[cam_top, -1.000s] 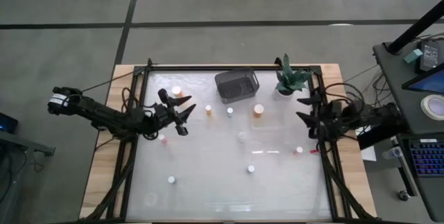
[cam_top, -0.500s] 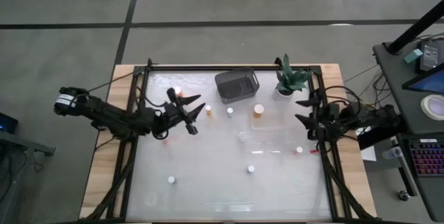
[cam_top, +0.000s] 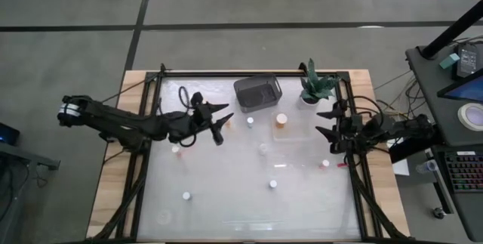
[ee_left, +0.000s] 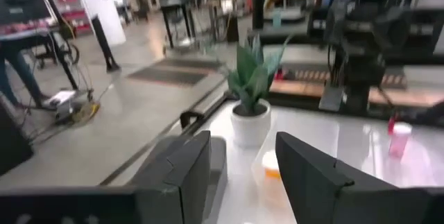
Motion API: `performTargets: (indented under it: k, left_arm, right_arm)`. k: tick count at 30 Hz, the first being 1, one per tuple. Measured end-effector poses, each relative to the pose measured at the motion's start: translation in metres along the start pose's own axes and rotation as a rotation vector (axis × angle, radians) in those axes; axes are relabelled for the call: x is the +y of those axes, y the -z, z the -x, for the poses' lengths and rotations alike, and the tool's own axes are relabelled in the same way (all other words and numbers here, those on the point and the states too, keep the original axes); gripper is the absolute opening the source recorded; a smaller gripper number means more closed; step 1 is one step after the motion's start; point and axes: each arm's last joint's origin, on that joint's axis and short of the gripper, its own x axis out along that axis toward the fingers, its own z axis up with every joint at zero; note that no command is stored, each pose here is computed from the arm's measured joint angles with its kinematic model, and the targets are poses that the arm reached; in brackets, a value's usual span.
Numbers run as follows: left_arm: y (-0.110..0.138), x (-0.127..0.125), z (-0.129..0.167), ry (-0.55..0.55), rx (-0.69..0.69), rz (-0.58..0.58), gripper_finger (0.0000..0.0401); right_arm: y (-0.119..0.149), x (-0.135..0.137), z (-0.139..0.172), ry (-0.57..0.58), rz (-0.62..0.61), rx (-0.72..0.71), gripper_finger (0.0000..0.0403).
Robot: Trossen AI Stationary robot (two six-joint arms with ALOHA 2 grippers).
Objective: Pick and place medicine bottles into bin by pill shape (circle, oval)
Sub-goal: Put the small yellow pill bottle into the black bin
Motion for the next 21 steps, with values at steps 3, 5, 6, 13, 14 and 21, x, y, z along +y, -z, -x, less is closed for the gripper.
performTargets:
  k: [3, 5, 6, 13, 14, 21]
  left_arm:
    - [-0.008, 0.003, -0.003, -0.013, 0.062, -0.006, 0.0148]
    - [-0.016, 0.006, -0.004, -0.022, 0.099, -0.004, 0.0148]
    - [-0.019, 0.007, -0.005, -0.026, 0.121, -0.003, 0.0148]
    - [-0.037, 0.016, -0.012, 0.050, 0.274, 0.072, 0.0148]
    - [-0.038, 0.016, -0.014, 0.054, 0.298, 0.081, 0.0148]
    - [-0.027, 0.020, -0.036, 0.067, 0.525, 0.129, 0.0148]
  right_arm:
    - [-0.001, -0.003, 0.000, 0.105, 0.006, 0.024, 0.0223]
    - [-0.006, -0.005, 0.001, 0.149, 0.008, 0.029, 0.0223]
    - [-0.008, -0.007, 0.001, 0.167, 0.009, 0.032, 0.0223]
    - [-0.035, -0.013, 0.005, 0.233, -0.006, 0.004, 0.0223]
    - [-0.037, -0.014, 0.005, 0.231, -0.001, 0.013, 0.0223]
    - [-0.039, -0.014, 0.005, 0.225, 0.017, 0.059, 0.0223]
